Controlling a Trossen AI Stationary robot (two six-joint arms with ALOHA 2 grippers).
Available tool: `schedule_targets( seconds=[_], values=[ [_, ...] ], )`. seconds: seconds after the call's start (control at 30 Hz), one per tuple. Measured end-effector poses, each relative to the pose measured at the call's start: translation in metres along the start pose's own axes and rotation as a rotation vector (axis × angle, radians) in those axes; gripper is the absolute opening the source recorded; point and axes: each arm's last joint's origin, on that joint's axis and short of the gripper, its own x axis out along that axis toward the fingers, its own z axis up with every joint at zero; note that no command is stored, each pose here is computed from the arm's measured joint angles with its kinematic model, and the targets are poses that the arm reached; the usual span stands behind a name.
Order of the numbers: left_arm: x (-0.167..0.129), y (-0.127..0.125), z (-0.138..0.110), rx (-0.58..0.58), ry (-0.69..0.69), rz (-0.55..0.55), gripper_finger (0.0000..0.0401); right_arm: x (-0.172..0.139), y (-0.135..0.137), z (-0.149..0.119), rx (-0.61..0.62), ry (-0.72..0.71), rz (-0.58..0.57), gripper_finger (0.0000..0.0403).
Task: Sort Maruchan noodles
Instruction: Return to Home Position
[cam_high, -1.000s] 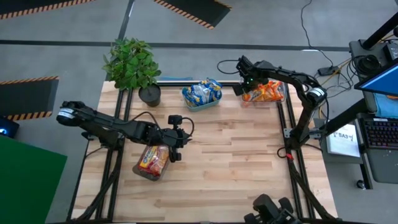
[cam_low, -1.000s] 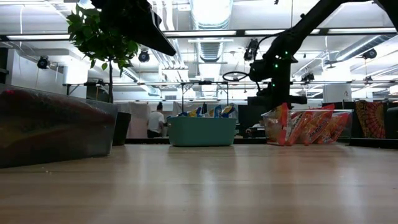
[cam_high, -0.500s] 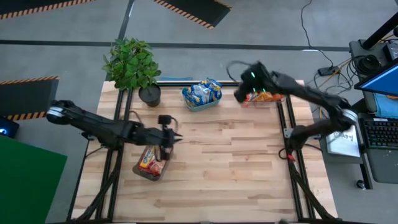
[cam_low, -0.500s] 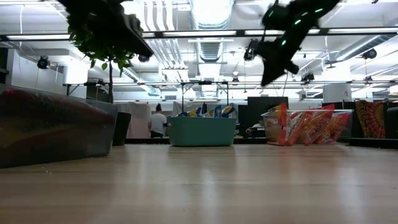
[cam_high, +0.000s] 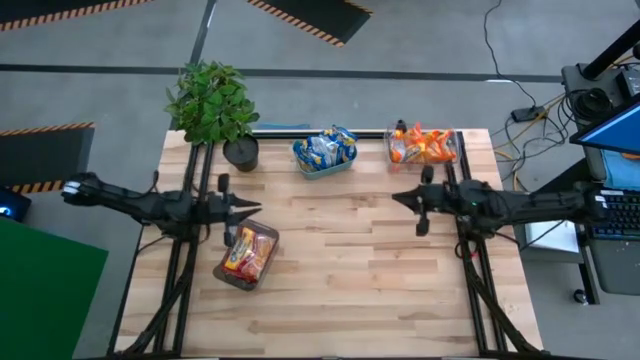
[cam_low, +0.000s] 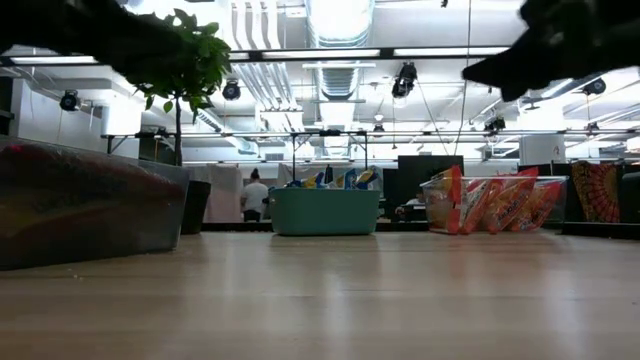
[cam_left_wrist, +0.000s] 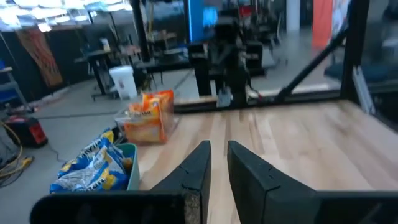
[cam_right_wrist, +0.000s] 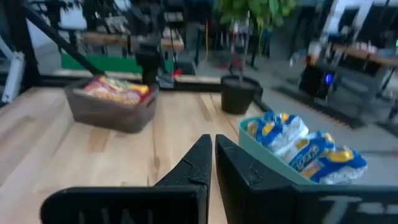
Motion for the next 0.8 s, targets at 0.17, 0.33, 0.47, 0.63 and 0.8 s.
schedule_targets(
  seconds=[0.17, 0.33, 0.47, 0.63, 0.8],
  values=[
    [-0.015, 0.005, -0.015, -0.035, -0.08, 0.011, 0.0037, -0.029, 0.0, -0.006, -0.027, -0.169, -0.04, 0.0013],
    [-0.023, 0.007, -0.026, -0.045, -0.116, 0.016, 0.0037, -0.039, 0.0, -0.02, -0.054, -0.238, -0.055, 0.0013],
    [-0.028, 0.007, -0.036, -0.022, -0.138, 0.022, 0.0037, -0.043, 0.0, -0.03, -0.073, -0.285, -0.07, 0.0013],
    [-0.034, 0.009, -0.043, -0.039, -0.188, 0.038, 0.0037, -0.043, 0.0, -0.036, -0.075, -0.258, -0.12, 0.0013],
    [-0.034, 0.008, -0.052, -0.053, -0.212, 0.051, 0.0037, -0.041, 0.0, -0.04, -0.072, -0.217, -0.134, 0.0013]
  ],
)
